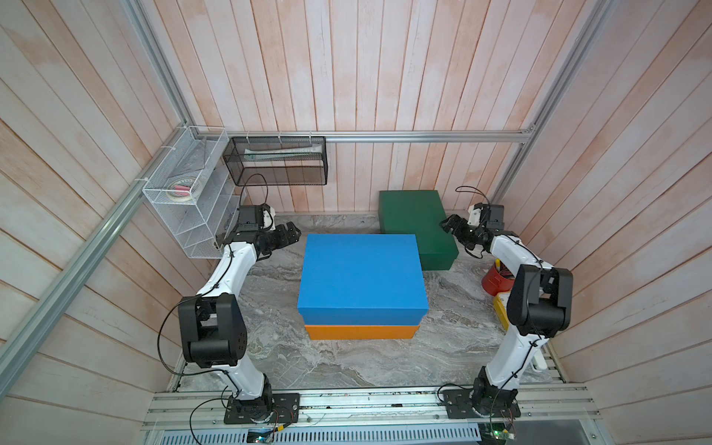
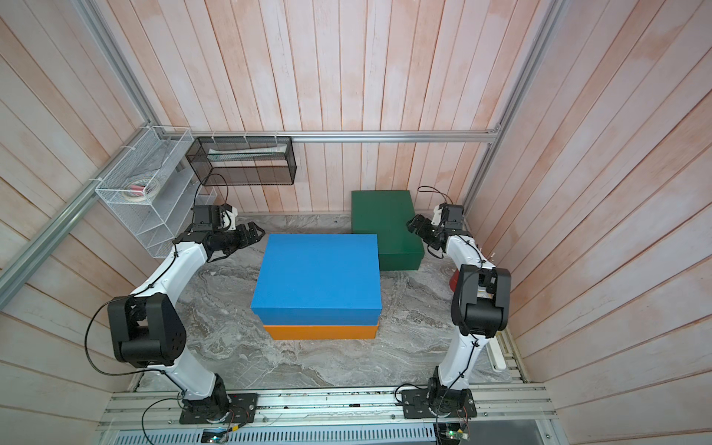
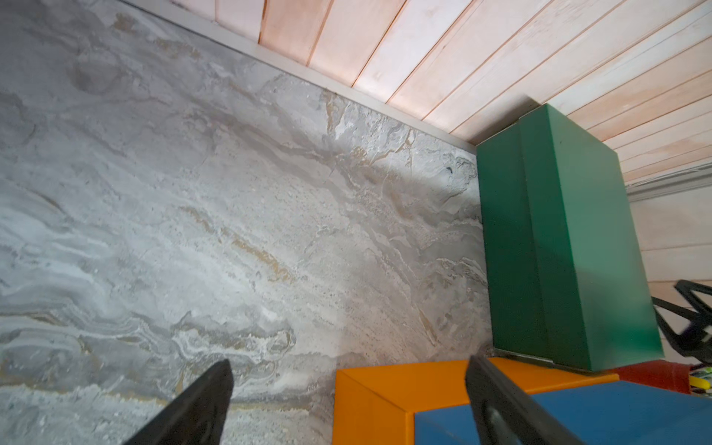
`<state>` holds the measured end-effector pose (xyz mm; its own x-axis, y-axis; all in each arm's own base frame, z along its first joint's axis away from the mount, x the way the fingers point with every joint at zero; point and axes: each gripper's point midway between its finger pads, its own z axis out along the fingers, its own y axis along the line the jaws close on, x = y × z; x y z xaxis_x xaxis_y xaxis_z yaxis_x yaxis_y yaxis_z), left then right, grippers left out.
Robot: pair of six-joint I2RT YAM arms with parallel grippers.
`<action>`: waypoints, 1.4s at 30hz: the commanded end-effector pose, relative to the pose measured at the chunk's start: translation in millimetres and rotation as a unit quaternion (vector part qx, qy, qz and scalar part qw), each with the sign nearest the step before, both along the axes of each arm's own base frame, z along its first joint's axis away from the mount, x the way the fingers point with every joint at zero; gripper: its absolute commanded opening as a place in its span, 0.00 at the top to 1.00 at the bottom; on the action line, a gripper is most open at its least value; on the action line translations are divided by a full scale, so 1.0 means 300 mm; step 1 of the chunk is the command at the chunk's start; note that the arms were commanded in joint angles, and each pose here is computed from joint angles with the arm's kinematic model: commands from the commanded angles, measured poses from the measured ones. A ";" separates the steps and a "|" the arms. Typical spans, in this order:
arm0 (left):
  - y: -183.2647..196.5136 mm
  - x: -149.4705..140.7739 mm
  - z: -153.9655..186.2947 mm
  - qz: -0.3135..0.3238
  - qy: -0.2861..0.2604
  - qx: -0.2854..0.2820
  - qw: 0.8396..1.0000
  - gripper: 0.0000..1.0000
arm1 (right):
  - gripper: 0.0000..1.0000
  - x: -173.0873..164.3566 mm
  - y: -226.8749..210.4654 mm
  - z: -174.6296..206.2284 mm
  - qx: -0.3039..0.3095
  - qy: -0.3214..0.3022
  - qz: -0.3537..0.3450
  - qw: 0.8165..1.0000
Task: Stack the shoeboxes
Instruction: Move the shoebox to the center of the board.
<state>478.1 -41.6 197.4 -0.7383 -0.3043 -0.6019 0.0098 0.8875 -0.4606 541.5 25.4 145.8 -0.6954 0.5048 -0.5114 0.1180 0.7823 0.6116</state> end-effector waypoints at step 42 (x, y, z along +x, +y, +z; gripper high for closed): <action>-0.021 0.123 -0.043 -0.049 -0.046 -0.018 0.998 0.00 | 0.16 0.440 0.469 -0.065 0.125 -0.107 0.237 0.957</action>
<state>511.7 -45.5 191.9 -0.7034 -0.2291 -0.6729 0.1431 0.8816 -0.4497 674.6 156.1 125.6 -0.7632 0.2858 -0.5795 -0.3382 0.5875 0.7351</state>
